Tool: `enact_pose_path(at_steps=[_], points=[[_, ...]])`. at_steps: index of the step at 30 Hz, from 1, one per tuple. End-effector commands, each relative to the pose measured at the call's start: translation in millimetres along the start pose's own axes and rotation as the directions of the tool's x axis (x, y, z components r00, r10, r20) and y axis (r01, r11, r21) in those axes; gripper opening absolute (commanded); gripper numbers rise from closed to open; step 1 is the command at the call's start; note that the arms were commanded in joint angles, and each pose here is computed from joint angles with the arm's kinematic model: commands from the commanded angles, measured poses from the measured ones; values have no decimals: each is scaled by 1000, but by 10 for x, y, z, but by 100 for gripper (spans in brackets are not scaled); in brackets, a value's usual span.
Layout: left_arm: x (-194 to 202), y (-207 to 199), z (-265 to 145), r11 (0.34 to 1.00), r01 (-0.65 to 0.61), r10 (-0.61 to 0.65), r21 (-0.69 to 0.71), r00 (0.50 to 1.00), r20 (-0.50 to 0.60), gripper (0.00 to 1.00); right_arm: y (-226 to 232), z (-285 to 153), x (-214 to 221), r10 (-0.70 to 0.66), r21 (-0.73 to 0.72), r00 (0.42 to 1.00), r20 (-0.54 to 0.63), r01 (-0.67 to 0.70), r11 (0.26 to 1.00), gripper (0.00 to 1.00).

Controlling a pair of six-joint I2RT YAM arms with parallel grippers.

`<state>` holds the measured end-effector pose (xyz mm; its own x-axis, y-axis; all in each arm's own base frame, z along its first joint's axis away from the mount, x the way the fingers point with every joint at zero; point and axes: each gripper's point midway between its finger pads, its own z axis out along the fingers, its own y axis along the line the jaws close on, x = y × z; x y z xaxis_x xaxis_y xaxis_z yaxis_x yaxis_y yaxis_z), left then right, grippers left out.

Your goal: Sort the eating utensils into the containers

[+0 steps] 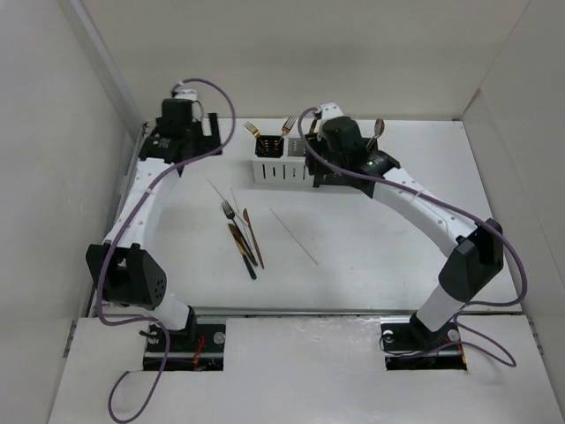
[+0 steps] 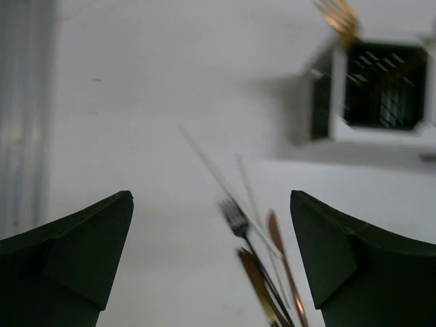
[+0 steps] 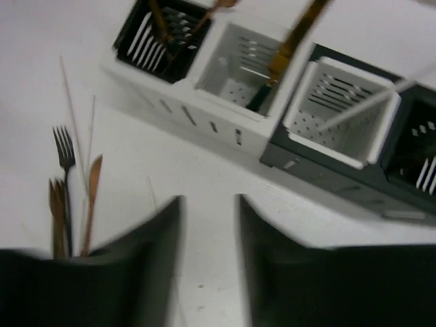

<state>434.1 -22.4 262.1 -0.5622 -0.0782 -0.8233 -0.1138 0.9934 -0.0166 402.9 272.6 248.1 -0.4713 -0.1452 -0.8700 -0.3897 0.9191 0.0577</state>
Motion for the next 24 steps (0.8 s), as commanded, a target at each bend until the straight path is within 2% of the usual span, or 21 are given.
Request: enact_pose_path(at_steps=[1,3,4,5,6,8,9,11,14,17,21,24], points=[[429,-1059,-455,934,-113,162,338,979,-122,100,-629,-200,-400,217,214,971,101,-234,948,62],[688,-1412,-629,891,-94,198,445,961,-194,100,-1113,-286,-303,318,358,939,131,-344,868,78],[845,-1553,-681,875,-70,211,480,946,-247,100,-1218,-376,-331,396,371,899,189,-439,818,94],[994,-1827,-808,833,-50,239,551,930,-278,100,-1306,-424,-334,430,372,876,221,-483,793,97],[1121,-1946,-851,835,12,213,550,914,-344,100,-1456,-426,-188,464,397,854,233,-519,757,99],[1430,-2205,-825,830,41,243,557,872,-426,100,-1487,-604,-346,521,332,781,346,-621,710,99],[1616,-2211,-764,849,35,252,527,850,-463,100,-1545,-676,-351,517,340,764,386,-639,690,99],[1924,-2246,-709,875,37,260,483,805,-533,100,-1595,-835,-313,517,328,734,440,-668,668,99],[2550,-2366,-656,888,-4,335,459,689,-642,100,-1685,-1011,-238,497,353,723,481,-678,645,99],[2691,-2463,-627,890,11,339,455,650,-680,100,-1747,-1114,-142,460,410,758,463,-643,647,99],[2971,-2494,-554,902,40,333,429,568,-753,100,-1794,-1203,54,439,480,799,411,-599,641,99],[3202,-2458,-496,920,47,313,389,509,-802,96,-1830,-1312,148,420,512,817,395,-576,638,99]])
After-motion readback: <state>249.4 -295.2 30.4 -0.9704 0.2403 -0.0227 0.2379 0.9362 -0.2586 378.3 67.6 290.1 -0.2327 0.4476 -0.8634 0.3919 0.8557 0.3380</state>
